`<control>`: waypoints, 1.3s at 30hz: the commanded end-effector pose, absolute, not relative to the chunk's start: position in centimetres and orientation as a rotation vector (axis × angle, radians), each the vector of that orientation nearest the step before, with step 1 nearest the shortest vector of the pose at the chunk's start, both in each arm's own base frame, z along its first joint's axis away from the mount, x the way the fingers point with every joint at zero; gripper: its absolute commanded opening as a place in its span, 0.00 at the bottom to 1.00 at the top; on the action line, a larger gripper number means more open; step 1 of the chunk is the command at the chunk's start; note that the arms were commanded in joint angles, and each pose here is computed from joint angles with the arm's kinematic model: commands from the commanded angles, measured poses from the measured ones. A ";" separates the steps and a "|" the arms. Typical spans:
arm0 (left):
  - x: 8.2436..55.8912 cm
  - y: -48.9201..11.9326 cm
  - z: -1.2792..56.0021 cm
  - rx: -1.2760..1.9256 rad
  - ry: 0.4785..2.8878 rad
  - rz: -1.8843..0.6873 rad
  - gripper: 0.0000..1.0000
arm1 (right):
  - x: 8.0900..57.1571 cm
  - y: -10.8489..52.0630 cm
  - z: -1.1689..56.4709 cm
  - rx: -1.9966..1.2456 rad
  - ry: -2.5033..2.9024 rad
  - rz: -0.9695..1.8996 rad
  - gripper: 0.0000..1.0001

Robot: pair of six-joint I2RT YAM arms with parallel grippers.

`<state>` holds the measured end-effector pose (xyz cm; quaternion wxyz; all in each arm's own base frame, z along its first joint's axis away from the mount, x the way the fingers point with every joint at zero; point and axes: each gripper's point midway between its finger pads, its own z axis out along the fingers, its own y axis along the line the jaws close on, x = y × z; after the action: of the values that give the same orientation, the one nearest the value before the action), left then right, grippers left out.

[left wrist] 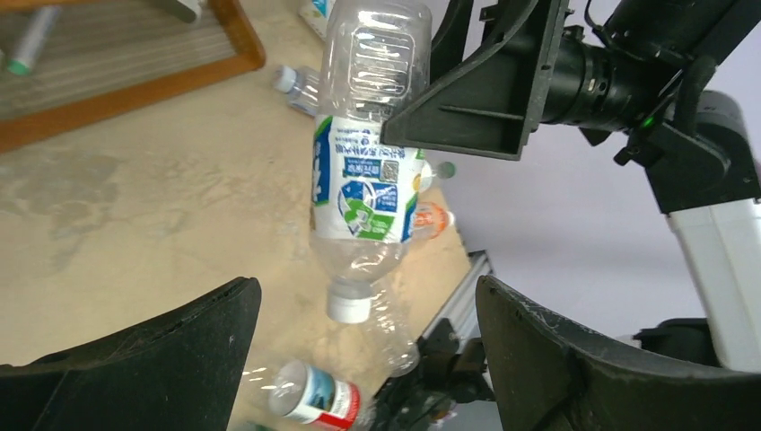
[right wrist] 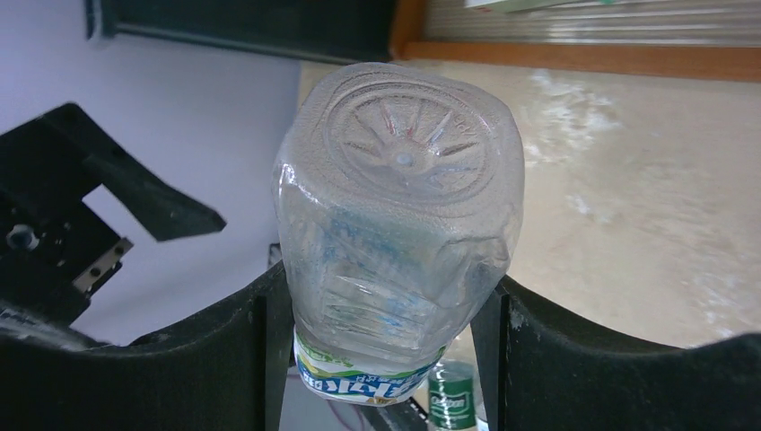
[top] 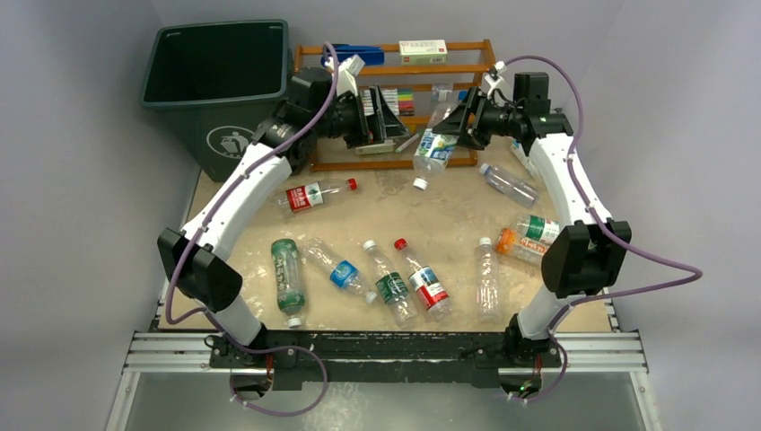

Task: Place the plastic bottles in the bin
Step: Pick up the plastic bottle at the center of the board.

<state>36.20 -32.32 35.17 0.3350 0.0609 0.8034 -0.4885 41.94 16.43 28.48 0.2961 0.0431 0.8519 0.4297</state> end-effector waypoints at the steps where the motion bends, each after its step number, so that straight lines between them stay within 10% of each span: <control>1: 35.6 -30.6 36.2 0.301 2.103 -1.107 0.89 | 40.0 19.8 32.7 -0.032 2.154 1.358 0.50; 39: 35.0 -32.5 35.6 0.381 2.108 -0.990 0.89 | 37.2 24.3 33.7 0.164 2.209 1.551 0.50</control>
<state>34.35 -31.86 33.05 0.3457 0.1471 0.8484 -0.3730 38.07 24.07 31.33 0.2006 0.0720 0.8089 0.5480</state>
